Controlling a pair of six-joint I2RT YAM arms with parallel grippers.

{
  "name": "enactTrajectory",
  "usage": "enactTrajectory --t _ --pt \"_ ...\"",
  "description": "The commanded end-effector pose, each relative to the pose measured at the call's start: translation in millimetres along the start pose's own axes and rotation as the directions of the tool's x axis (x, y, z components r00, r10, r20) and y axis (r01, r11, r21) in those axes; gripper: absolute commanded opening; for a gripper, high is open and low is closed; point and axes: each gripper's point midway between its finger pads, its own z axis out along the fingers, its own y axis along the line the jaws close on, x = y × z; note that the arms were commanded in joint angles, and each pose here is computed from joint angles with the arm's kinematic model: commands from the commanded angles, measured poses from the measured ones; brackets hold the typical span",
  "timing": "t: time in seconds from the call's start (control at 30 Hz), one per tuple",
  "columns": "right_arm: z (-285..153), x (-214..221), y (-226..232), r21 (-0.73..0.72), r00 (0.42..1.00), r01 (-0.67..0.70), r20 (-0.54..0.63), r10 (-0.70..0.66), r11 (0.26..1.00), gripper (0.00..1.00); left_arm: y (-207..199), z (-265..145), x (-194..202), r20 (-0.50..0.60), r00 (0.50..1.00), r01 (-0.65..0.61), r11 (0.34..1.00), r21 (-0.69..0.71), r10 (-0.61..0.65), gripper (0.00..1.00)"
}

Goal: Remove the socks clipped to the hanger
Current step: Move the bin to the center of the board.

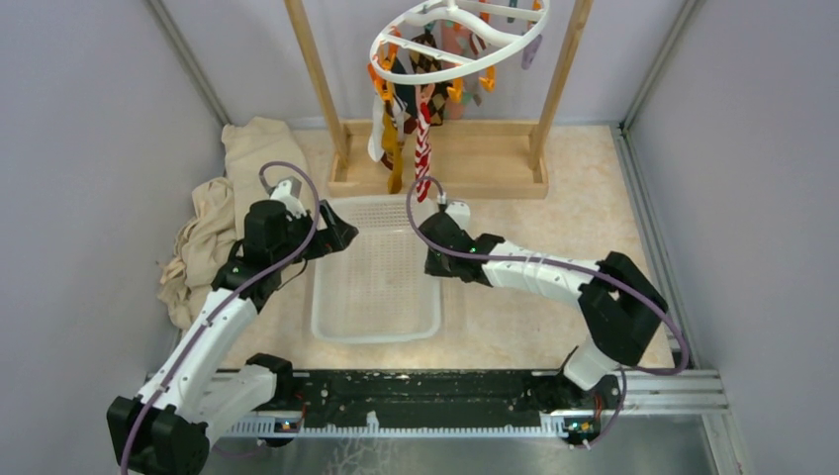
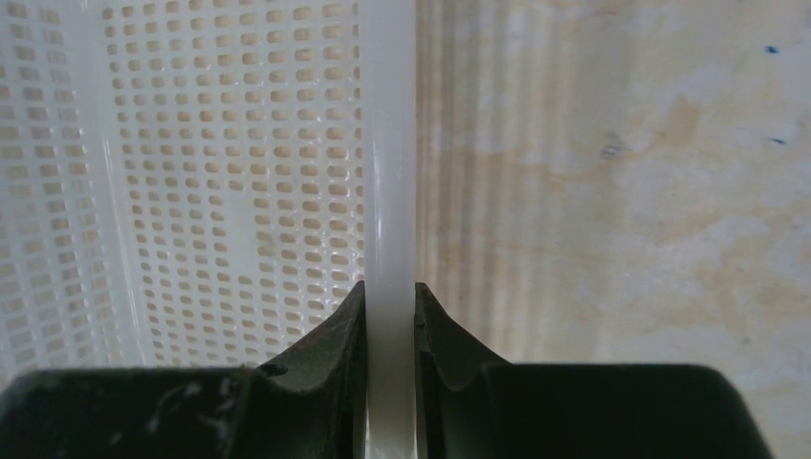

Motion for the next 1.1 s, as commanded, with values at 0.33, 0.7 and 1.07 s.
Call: enactTrajectory --t 0.33,0.7,1.07 --pt "-55 -35 9 -0.033 0.976 0.132 0.176 -0.125 0.991 0.57 -4 -5 -15 0.029 0.999 -0.03 1.0 -0.009 0.03 0.99" --pt "-131 -128 18 -0.007 0.791 0.31 0.557 -0.254 0.951 0.57 -18 -9 -17 0.038 0.999 -0.04 0.997 0.065 0.038 0.99" --pt "-119 -189 70 -0.001 0.625 0.366 0.741 -0.245 0.931 0.62 -29 -28 -21 0.065 0.997 -0.039 0.993 0.111 0.032 0.99"
